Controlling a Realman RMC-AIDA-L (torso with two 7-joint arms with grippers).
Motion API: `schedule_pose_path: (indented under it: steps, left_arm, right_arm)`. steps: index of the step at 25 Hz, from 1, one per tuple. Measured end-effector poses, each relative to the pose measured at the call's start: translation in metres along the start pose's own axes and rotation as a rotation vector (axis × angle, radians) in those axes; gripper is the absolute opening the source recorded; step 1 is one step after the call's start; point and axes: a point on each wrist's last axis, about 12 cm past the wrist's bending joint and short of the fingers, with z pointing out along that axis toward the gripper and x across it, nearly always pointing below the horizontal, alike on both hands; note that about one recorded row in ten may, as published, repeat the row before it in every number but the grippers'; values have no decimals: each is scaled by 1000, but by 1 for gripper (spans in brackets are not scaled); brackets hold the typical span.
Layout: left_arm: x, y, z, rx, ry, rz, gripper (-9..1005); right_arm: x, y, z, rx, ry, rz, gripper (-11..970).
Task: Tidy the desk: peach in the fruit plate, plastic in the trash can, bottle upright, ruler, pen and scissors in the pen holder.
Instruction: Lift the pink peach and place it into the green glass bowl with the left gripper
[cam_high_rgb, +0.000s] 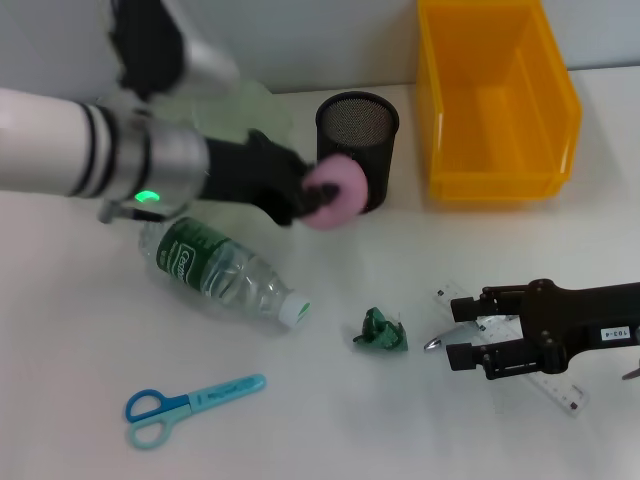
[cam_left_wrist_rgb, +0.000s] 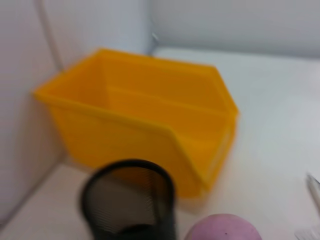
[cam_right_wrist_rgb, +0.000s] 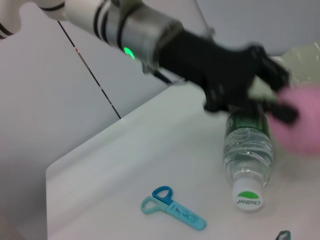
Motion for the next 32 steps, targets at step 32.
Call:
schedule_pose_path:
  steps: [32]
  left_arm:
    - [69, 66, -4, -494, -98, -460, 330]
  right_arm:
    - [-1, 1, 5, -6, -4, -6, 791]
